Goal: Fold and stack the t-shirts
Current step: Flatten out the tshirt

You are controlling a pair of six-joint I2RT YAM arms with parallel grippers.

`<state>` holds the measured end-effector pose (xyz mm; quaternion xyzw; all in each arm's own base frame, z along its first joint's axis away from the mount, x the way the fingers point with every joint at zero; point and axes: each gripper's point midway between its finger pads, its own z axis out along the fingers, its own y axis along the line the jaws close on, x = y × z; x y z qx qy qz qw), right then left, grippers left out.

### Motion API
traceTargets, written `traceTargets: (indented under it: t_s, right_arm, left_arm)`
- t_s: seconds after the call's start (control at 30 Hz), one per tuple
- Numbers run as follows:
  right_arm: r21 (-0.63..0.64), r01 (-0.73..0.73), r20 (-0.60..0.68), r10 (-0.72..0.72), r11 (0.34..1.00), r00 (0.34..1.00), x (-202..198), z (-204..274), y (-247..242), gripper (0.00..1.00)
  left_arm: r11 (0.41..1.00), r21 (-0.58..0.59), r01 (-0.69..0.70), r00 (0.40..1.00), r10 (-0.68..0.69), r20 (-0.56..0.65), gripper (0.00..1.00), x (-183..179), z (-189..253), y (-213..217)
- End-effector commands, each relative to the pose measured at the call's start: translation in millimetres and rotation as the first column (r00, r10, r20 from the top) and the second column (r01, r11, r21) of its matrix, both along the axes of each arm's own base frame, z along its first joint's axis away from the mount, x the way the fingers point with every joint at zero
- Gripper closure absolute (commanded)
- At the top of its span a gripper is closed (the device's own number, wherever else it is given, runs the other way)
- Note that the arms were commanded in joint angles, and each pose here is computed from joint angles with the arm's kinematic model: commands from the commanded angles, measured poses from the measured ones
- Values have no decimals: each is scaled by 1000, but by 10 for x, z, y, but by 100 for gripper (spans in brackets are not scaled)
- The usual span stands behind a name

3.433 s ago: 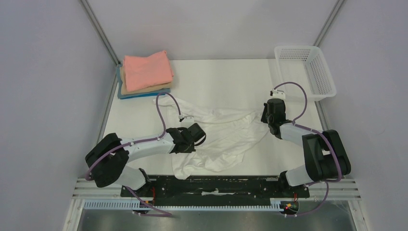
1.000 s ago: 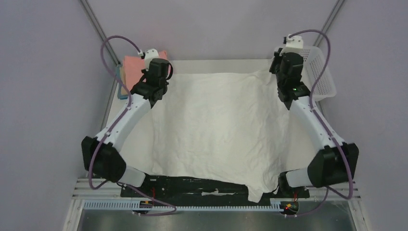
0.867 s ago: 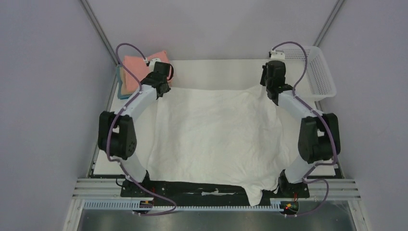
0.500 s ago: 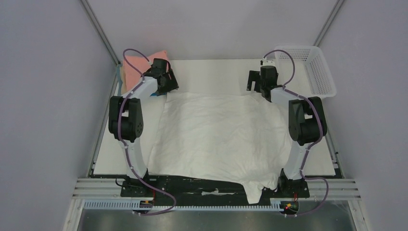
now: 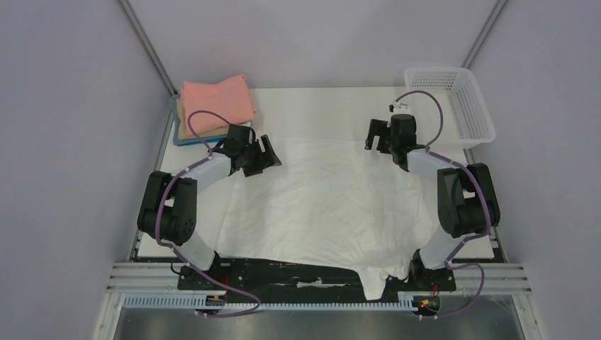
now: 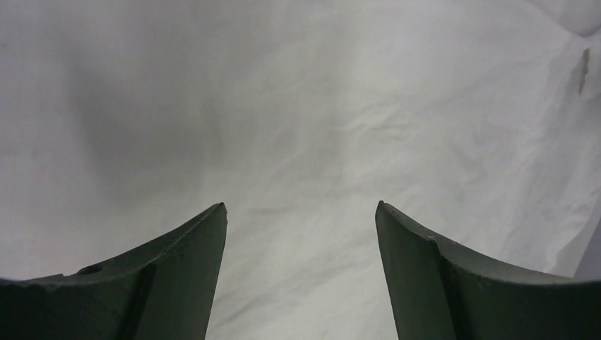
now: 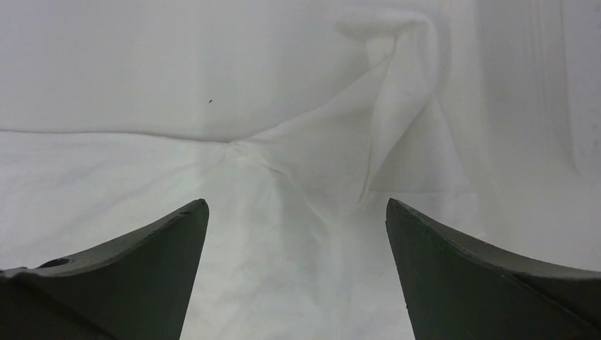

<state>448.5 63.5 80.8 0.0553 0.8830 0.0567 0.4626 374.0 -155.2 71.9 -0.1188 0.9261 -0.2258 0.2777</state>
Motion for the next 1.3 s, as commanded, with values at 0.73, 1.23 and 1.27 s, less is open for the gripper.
traceTargets:
  t_s: [0.73, 1.23, 1.27]
  right_arm:
    - [257, -38, 128, 4, 966, 992, 1375, 60, 583, 2]
    - [157, -108, 169, 81, 982, 982, 1060, 508, 553, 2]
    - [146, -101, 138, 81, 984, 987, 872, 413, 503, 2]
  left_arm:
    - [994, 92, -66, 990, 77, -122, 15, -188, -594, 172]
    - [990, 115, -83, 995, 90, -51, 14, -121, -258, 238]
    - [991, 110, -82, 995, 87, -50, 14, -122, -256, 230]
